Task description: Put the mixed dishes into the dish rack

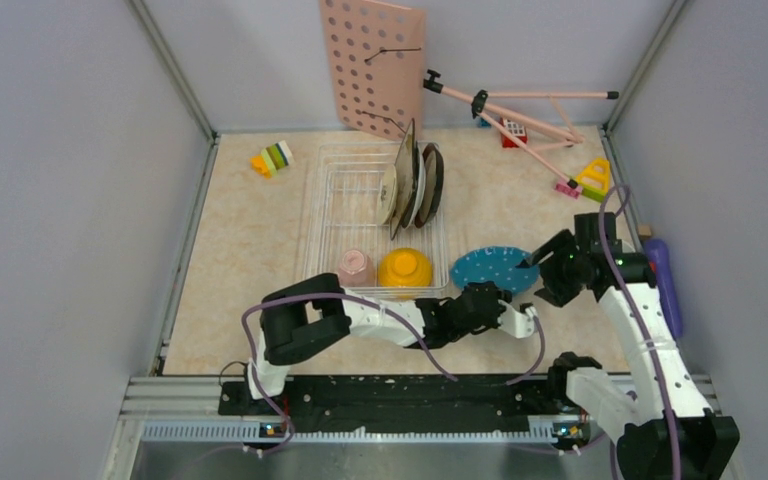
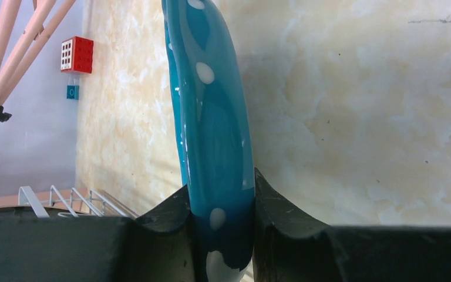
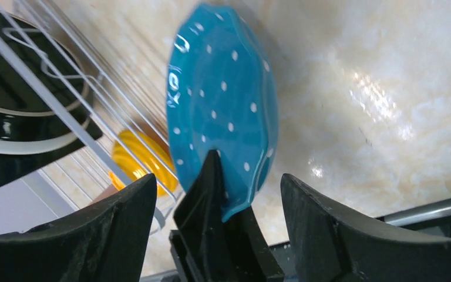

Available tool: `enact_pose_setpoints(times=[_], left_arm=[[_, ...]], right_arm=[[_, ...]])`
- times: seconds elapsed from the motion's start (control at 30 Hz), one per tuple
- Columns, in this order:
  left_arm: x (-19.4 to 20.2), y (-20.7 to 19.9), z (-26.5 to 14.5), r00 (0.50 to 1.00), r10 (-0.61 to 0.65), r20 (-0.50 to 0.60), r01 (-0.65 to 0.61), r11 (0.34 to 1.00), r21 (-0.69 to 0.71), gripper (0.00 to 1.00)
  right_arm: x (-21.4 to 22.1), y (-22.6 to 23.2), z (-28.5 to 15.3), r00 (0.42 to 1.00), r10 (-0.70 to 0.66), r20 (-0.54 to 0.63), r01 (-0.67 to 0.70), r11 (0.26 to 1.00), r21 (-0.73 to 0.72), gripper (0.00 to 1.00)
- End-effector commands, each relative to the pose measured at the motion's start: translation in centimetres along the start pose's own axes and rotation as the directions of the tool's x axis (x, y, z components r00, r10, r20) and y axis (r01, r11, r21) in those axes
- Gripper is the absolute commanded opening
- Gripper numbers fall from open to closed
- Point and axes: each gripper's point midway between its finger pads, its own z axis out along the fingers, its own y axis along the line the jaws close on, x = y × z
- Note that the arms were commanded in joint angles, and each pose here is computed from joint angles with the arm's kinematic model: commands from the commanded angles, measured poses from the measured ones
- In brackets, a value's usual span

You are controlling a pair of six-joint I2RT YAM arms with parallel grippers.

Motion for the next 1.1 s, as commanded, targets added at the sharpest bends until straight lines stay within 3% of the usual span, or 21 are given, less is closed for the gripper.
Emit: enact_pose_setpoints(times=[0.0, 0.1, 0.23, 0.33, 0.4, 0.5, 0.67, 0.83, 0.93, 1.07], left_arm=[[-5.2, 4.4, -1.6, 0.974, -0.169, 0.151, 0.183, 0.980, -0.084, 0.00], [-7.0, 6.6, -3.1, 0.938, -0.292, 0.190, 0.313, 0.945, -0.092, 0.00], [-10.3, 8.6, -6.1, 0.822, -0.494, 0.284, 0.509, 0.861, 0.026, 0.00], [-11.9, 10.0, -8.5, 0.723, -0.629, 0.286, 0.628, 0.771, 0.109, 0.00], [-12.6, 10.4, -10.0, 0.682, -0.686, 0.252, 0.660, 0.726, 0.192, 0.00], [-13.8, 10.6, -13.0, 0.590, -0.781, 0.203, 0.690, 0.619, 0.376, 0.00], [-13.5, 13.3, -18.4, 0.396, -0.907, 0.146, 0.722, 0.406, 0.561, 0.00], [-11.3, 16.0, -22.9, 0.308, -0.944, 0.118, 0.756, 0.318, 0.573, 0.00], [-10.0, 17.6, -25.7, 0.231, -0.968, 0.103, 0.768, 0.246, 0.592, 0.00], [-8.4, 19.9, -28.9, 0.147, -0.980, 0.136, 0.794, 0.199, 0.574, 0.00]], right_arm=[[-4.0, 1.9, -3.8, 0.977, -0.066, 0.201, 0.074, 0.997, -0.028, 0.76], [-6.0, 2.3, -6.5, 0.947, -0.066, 0.315, 0.077, 0.997, -0.023, 0.77], [-8.2, 2.9, -10.1, 0.883, -0.058, 0.466, 0.099, 0.993, -0.062, 0.77], [-9.3, 2.8, -12.1, 0.830, -0.045, 0.555, 0.112, 0.990, -0.088, 0.77], [-9.5, 2.5, -12.7, 0.808, -0.029, 0.588, 0.109, 0.989, -0.102, 0.78], [-9.4, 2.0, -12.8, 0.796, -0.018, 0.604, 0.109, 0.988, -0.113, 0.79], [-8.9, 1.5, -11.9, 0.808, -0.018, 0.589, 0.107, 0.987, -0.116, 0.79], [-8.4, 1.4, -10.6, 0.826, -0.028, 0.564, 0.113, 0.987, -0.116, 0.79], [-8.1, 1.1, -10.1, 0.830, -0.033, 0.558, 0.114, 0.987, -0.111, 0.79], [-7.9, 0.6, -9.3, 0.832, -0.042, 0.553, 0.119, 0.988, -0.104, 0.78]])
